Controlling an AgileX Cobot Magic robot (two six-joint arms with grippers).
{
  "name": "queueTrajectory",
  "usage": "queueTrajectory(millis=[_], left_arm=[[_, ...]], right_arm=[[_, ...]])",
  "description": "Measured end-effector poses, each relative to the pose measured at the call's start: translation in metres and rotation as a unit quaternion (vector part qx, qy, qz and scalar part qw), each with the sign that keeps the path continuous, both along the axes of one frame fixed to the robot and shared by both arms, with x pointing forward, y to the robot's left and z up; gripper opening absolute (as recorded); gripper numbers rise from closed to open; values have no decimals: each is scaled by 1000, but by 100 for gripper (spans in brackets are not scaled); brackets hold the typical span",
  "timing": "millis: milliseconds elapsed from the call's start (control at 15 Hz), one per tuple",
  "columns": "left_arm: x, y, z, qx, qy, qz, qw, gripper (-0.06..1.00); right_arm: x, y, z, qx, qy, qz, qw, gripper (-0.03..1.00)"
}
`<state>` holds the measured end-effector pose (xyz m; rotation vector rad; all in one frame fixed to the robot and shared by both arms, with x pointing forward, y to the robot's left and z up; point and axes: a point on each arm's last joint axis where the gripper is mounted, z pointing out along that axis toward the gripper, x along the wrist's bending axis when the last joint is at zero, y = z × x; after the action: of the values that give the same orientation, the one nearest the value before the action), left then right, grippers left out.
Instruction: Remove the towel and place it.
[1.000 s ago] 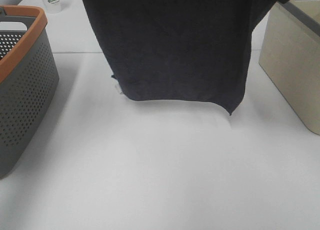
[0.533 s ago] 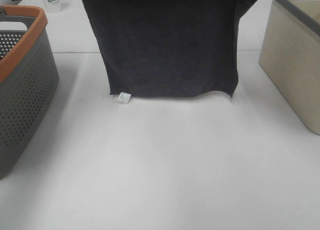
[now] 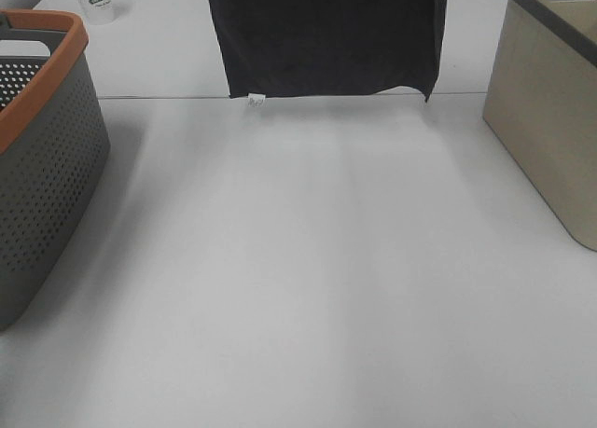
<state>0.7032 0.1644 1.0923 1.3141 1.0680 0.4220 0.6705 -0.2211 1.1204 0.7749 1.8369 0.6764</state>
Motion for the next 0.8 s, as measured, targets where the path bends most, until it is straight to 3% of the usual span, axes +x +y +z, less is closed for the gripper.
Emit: queueTrajectory(millis=[200,400,600,800], left_arm=[[-16,-37,-50,92,53,-5,994,0],[-48,-71,-107,178,118,-5,977,0],[-67,-64,-132,204,159,-1,966,0],[-99,-52,-121,209,167,-8,963,0]], right_arm=[[-12,-14,-50,-3,83,-19,996,2],[-43,-25,-99,-4,147,-22,989,2],[-74,-28,-127,-9,183,-16,983,2],[-102,-25,-161,-36,234,7,972,2]])
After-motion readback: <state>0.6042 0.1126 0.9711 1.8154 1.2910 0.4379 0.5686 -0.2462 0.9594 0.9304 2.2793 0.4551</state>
